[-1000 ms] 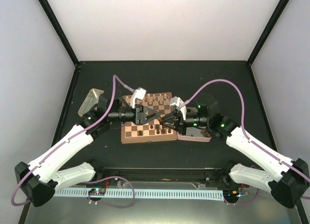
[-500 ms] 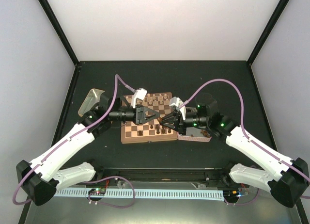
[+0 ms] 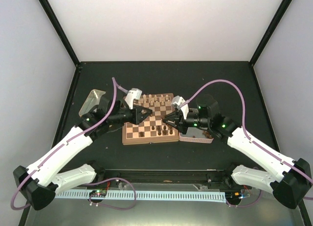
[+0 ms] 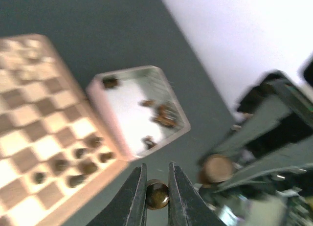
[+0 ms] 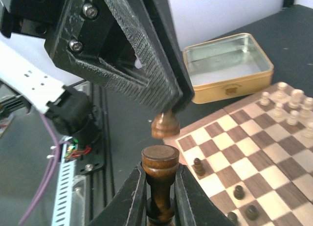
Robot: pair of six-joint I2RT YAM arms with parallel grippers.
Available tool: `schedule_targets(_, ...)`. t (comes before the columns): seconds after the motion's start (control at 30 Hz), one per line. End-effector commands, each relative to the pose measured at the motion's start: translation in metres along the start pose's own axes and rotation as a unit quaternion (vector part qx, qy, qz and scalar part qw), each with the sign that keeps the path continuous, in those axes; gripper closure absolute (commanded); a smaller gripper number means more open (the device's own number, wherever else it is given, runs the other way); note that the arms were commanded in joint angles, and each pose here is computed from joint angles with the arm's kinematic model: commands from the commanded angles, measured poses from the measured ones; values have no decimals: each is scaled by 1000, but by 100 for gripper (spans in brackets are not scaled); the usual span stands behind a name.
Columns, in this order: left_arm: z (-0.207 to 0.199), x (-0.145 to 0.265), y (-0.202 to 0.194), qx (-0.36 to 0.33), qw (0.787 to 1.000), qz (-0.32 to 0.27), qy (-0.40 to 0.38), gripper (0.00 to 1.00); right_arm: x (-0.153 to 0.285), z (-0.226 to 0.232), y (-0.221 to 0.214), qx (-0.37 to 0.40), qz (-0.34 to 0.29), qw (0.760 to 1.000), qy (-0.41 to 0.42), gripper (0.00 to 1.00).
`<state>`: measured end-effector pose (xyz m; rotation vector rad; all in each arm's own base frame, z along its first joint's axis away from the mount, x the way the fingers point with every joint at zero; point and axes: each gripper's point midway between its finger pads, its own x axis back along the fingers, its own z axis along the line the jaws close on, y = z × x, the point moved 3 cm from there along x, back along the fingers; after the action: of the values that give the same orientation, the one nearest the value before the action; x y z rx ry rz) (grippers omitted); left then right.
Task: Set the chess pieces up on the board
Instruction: Pick up the chess piece from the storage box, then place the chess piece on the chessboard.
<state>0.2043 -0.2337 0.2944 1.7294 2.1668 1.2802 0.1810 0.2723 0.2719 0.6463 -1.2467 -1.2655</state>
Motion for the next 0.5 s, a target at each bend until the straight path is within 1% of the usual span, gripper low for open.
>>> schedule_targets(0.0,56,31,7,-7,975,-69,210,97,-1,-24,-11,-25,8,996,-81,86)
schedule_targets(0.1,93,40,-11,6,950,-75,302,97,-1,-31,-15,-38,8,994,-100,86)
schedule_targets(0.17,114,40,-27,16,938,-67,339,97,-2,-32,-15,-42,5,993,-106,86)
schedule_targets(0.33,152,24,-64,50,923,-32,380,97,-4,-36,-15,-48,4,993,-108,86)
schedule_targets(0.47,170,9,-76,61,914,-5,402,97,-7,-35,-16,-52,8,993,-103,86)
